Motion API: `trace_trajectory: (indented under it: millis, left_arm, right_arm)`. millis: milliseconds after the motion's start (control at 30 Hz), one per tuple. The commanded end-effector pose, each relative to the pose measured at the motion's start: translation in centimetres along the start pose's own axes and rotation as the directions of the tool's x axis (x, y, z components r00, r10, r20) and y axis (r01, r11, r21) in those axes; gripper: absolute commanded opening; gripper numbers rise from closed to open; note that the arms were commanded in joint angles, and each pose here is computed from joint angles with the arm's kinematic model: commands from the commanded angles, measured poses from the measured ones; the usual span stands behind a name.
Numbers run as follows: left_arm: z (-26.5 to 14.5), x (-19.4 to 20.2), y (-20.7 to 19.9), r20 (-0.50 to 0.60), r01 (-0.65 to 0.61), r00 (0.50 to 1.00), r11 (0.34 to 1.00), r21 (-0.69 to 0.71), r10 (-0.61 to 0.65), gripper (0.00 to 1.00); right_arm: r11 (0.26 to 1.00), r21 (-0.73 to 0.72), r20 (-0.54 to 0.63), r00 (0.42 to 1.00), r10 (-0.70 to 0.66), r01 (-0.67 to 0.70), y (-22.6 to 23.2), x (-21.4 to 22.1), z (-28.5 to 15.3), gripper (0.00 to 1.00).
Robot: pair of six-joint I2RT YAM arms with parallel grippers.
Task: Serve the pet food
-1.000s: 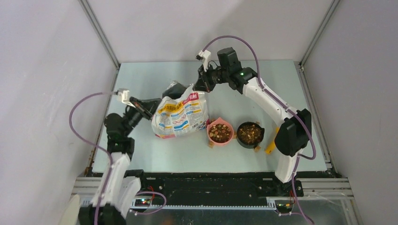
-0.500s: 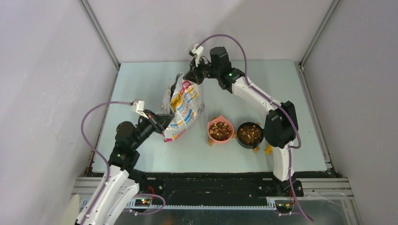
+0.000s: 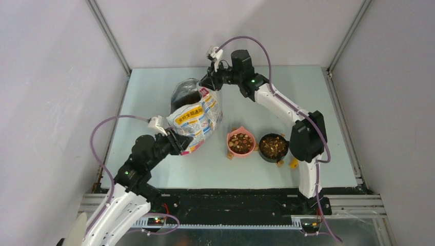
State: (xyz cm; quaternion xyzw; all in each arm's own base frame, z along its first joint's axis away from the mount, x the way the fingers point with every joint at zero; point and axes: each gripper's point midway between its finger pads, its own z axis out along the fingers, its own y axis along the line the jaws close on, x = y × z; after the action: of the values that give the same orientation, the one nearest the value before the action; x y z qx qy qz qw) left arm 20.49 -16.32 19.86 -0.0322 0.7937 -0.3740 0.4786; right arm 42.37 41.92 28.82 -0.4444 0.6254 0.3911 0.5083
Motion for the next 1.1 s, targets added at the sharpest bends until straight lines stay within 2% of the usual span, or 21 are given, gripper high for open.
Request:
trace_trajectory:
  millis: [0, 33, 67, 133, 167, 200, 233, 267, 300, 367, 400, 500, 567, 667, 733, 833, 867, 900, 933, 1033, 1067]
  left_arm:
    - [-2.6, -6.1, 1.4, 0.208, -0.004, 0.977, 0.979, -0.206, 0.048, 0.59]
    - [-3.0, -6.5, 1.9, 0.224, 0.002, 0.973, 0.97, -0.241, 0.054, 0.66]
    - [-3.7, -7.1, 2.6, 0.239, -0.009, 0.968, 0.957, -0.289, 0.081, 0.74]
    - [-4.3, -7.8, 2.9, 0.257, -0.028, 0.959, 0.947, -0.321, 0.116, 0.8]
    - [-4.4, -7.9, 2.9, 0.268, -0.032, 0.956, 0.947, -0.319, 0.122, 0.81]
    - [-4.0, -7.8, 2.8, 0.271, -0.051, 0.953, 0.953, -0.298, 0.135, 0.85]
    - [-3.6, -7.6, 2.5, 0.27, -0.072, 0.952, 0.96, -0.271, 0.147, 0.88]
    - [-2.7, -7.1, 2.0, 0.262, -0.128, 0.947, 0.967, -0.22, 0.185, 0.95]
    - [-2.2, -6.8, 1.8, 0.258, -0.156, 0.944, 0.967, -0.201, 0.206, 0.97]
    - [-1.0, -6.8, 1.7, 0.268, -0.248, 0.919, 0.953, -0.173, 0.288, 0.99]
    - [-0.8, -6.8, 2.4, 0.265, -0.276, 0.908, 0.939, -0.205, 0.325, 0.99]
    - [-0.4, -7.9, 2.9, 0.272, -0.332, 0.876, 0.907, -0.258, 0.398, 1.0]
    - [-0.8, -9.3, 3.4, 0.287, -0.348, 0.85, 0.88, -0.323, 0.442, 0.99]
    - [-0.6, -10.2, 3.0, 0.306, -0.387, 0.82, 0.862, -0.328, 0.485, 0.99]
    - [-0.1, -10.7, 2.8, 0.307, -0.419, 0.798, 0.843, -0.336, 0.519, 0.99]
    - [1.2, -10.4, 3.0, 0.259, -0.47, 0.788, 0.818, -0.332, 0.559, 0.99]
    - [1.7, -10.1, 3.0, 0.239, -0.483, 0.79, 0.813, -0.324, 0.564, 0.99]
    - [2.0, -10.1, 2.5, 0.237, -0.499, 0.786, 0.813, -0.301, 0.571, 0.98]
    - [2.6, -9.9, 2.3, 0.233, -0.511, 0.785, 0.813, -0.279, 0.573, 0.97]
    - [3.3, -9.9, 1.6, 0.232, -0.536, 0.776, 0.807, -0.248, 0.587, 0.75]
    - [3.7, -9.6, 1.4, 0.221, -0.549, 0.775, 0.804, -0.227, 0.592, 0.58]
  right_arm:
    - [0.986, 0.077, 0.223, 0.961, -0.162, 0.148, 2.1, -10.9, -5.9, 0.4]
    - [0.986, 0.095, 0.229, 0.961, -0.155, 0.136, 2.0, -11.0, -6.4, 0.45]
    - [0.986, 0.108, 0.228, 0.962, -0.15, 0.128, 2.3, -10.9, -7.3, 0.57]
    - [0.986, 0.133, 0.233, 0.964, -0.131, 0.102, 2.4, -11.0, -8.8, 0.68]
    - [0.989, 0.136, 0.233, 0.968, -0.089, 0.058, 2.5, -10.9, -9.4, 0.72]
    - [0.989, 0.142, 0.239, 0.968, -0.07, 0.037, 2.6, -11.2, -10.5, 0.8]
    - [0.991, 0.126, 0.234, 0.972, 0.009, -0.039, 2.9, -10.9, -11.0, 0.85]
    - [0.99, 0.125, 0.241, 0.97, 0.039, -0.071, 2.9, -11.2, -12.1, 0.92]
    - [0.978, 0.117, 0.222, 0.965, 0.143, -0.172, 3.0, -10.6, -13.0, 0.98]
    - [0.957, 0.072, 0.199, 0.944, 0.262, -0.28, 4.0, -10.0, -14.0, 0.99]
    - [0.947, 0.047, 0.178, 0.936, 0.305, -0.317, 4.5, -9.0, -14.0, 0.99]
    - [0.929, 0.027, 0.149, 0.92, 0.361, -0.369, 5.4, -7.8, -14.4, 0.99]
    - [0.933, 0.034, 0.118, 0.928, 0.353, -0.359, 5.2, -6.9, -14.4, 0.99]
    - [0.973, 0.001, 0.066, 0.97, 0.232, -0.233, 4.9, -5.7, -14.2, 0.98]
    - [0.979, -0.014, 0.045, 0.978, 0.204, -0.203, 3.9, -4.8, -14.0, 0.97]
    - [0.971, -0.059, -0.004, 0.973, 0.23, -0.23, 1.9, -3.9, -13.5, 0.91]
    - [0.965, -0.072, -0.054, 0.967, 0.25, -0.253, 1.5, -2.2, -12.8, 0.9]
    - [0.974, -0.07, -0.052, 0.976, 0.213, -0.216, 1.1, -2.8, -12.6, 0.89]
    - [0.968, -0.062, -0.089, 0.967, 0.239, -0.245, 0.7, -1.3, -11.8, 0.89]
    - [0.975, -0.05, -0.097, 0.973, 0.211, -0.217, -0.6, -0.8, -10.2, 0.87]
    - [0.975, -0.055, -0.1, 0.972, 0.21, -0.216, -0.9, -0.6, -9.4, 0.87]
